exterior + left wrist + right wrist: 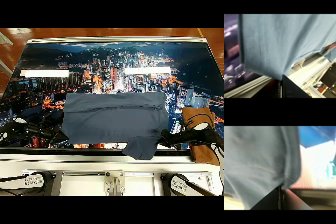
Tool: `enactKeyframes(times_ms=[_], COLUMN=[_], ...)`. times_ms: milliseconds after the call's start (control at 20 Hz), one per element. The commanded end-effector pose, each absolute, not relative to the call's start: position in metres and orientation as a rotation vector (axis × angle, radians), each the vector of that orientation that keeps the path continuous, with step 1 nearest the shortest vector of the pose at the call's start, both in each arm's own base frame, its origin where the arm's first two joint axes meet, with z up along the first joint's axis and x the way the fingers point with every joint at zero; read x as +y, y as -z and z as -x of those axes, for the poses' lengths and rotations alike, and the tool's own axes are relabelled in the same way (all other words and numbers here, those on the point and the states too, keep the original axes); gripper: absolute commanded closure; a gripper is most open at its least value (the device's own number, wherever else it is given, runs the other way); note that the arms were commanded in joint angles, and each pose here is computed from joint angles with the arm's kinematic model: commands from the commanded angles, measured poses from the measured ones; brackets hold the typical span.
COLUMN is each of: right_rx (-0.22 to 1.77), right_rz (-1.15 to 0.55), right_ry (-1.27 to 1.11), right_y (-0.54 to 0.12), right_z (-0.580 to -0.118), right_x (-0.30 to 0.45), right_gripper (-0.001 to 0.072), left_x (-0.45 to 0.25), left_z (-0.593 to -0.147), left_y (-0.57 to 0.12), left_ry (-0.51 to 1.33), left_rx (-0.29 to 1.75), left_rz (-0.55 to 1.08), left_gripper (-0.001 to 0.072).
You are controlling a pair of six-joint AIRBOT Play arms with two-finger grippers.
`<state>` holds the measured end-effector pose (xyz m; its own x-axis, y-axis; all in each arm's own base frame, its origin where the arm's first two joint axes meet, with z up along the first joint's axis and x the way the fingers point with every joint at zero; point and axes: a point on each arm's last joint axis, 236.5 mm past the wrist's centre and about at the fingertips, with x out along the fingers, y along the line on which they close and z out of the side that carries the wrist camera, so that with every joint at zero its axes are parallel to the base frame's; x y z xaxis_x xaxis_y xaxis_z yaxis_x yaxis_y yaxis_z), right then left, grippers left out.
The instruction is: Fold the shirts.
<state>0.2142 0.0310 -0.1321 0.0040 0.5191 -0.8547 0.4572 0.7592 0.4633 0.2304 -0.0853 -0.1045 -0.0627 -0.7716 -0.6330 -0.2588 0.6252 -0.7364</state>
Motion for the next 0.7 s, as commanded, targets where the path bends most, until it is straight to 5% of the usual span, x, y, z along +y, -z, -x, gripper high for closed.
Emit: enactKeyframes(times_ms=[0,350,650], right_rx=[1.494,1.164,1.108], right_rz=[-0.803,-0.784,-0.737], right_ry=[-0.201,-0.194,-0.198], right_y=[0.109,0.01,0.006], right_z=[-0.249,-0.371,-0.456], right_x=[0.042,0.005,0.017], right_gripper=[0.0644,0.0644,0.0644], left_x=[-0.079,-0.046,-0.065], left_z=[-0.245,-0.362,-0.444], left_y=[0.099,0.029,0.016], left_ry=[0.529,0.507,0.52], left_rx=[1.582,1.332,1.299], left_rz=[0.832,0.65,0.613], left_gripper=[0.0668,0.0668,0.0668])
